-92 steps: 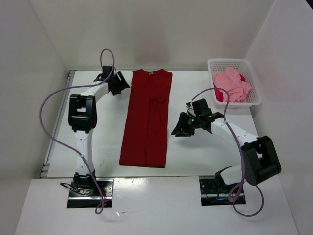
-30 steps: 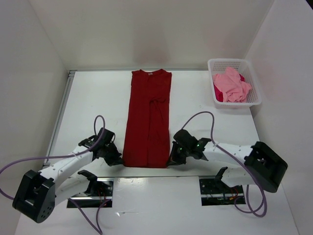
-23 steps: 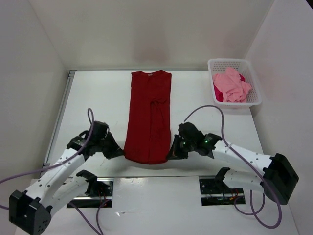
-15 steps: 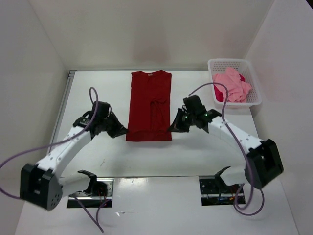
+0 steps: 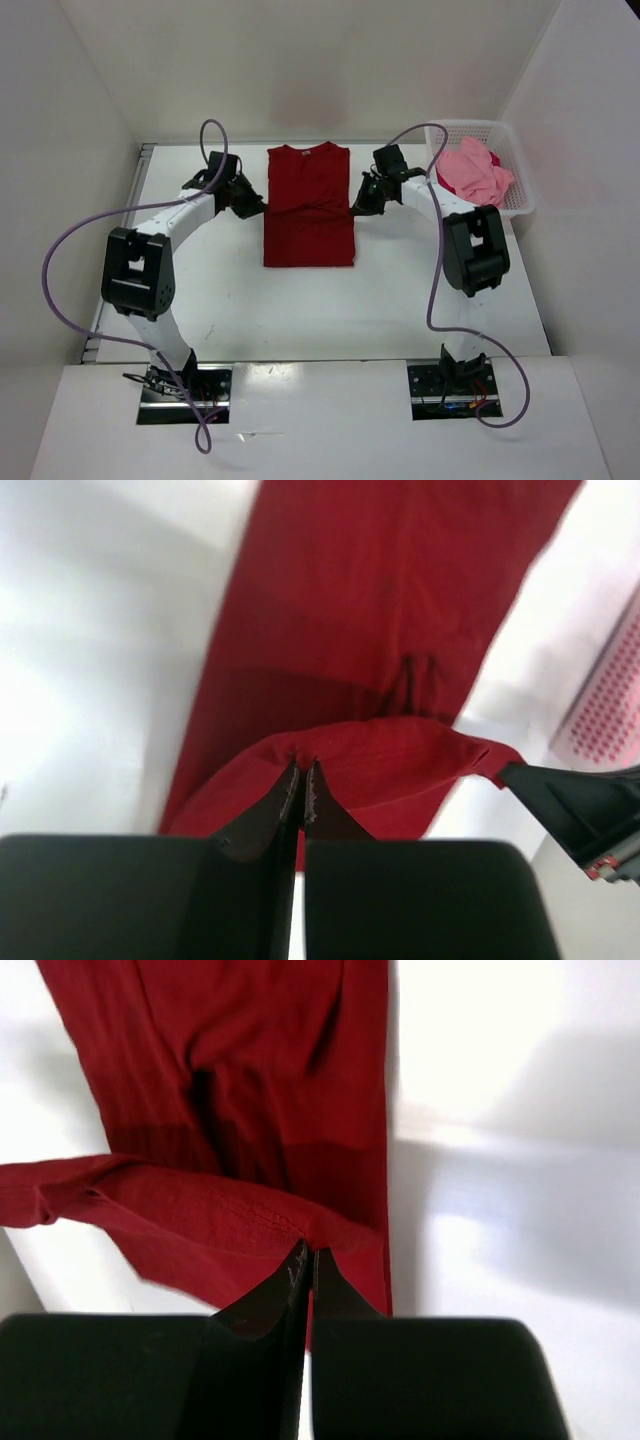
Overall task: Fold and stack the t-shirts
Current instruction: Fold the folded rectangular tshirt in 1/3 of the way, then grab one side of the 2/3 rectangular tshirt with both arms, then fold the long partially folded tshirt into a neat square, then put the neatly folded tshirt into the corner of the board with the left arm, then grab crumpled tshirt from bin with the right arm
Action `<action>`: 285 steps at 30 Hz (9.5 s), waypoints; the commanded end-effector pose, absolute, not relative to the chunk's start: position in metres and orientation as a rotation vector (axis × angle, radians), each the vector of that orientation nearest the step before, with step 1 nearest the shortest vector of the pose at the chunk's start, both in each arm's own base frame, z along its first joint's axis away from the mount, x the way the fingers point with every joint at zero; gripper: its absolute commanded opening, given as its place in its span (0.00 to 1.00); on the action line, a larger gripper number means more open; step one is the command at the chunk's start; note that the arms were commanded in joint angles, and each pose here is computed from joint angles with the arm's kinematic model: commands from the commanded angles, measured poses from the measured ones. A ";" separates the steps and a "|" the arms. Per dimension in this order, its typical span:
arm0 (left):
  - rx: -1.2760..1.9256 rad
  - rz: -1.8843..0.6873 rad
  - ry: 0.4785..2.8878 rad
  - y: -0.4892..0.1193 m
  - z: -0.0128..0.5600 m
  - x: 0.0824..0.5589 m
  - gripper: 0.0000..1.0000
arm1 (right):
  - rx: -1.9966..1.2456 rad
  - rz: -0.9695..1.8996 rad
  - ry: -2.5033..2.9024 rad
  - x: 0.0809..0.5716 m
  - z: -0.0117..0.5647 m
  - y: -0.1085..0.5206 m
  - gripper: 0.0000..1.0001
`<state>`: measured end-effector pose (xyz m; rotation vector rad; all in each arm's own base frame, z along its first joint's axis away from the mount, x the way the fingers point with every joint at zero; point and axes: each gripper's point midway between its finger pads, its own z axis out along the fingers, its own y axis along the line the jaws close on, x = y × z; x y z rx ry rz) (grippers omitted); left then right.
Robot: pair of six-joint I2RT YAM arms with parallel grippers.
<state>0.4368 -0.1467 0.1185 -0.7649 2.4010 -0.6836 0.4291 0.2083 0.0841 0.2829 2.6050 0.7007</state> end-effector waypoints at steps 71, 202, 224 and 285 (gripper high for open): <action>-0.585 -0.768 2.666 -0.170 0.028 0.238 0.56 | 0.426 0.835 2.770 0.216 0.018 0.201 0.54; -0.620 -0.897 2.531 -0.163 0.009 0.381 0.30 | -0.037 1.110 2.261 0.417 0.235 0.272 0.41; -1.070 -0.594 1.969 0.118 0.104 0.532 0.37 | 0.245 1.037 2.309 0.318 0.194 0.156 0.41; 0.083 -1.234 2.429 -0.276 0.124 0.253 0.70 | 1.194 -0.148 1.946 0.555 0.129 -0.159 0.29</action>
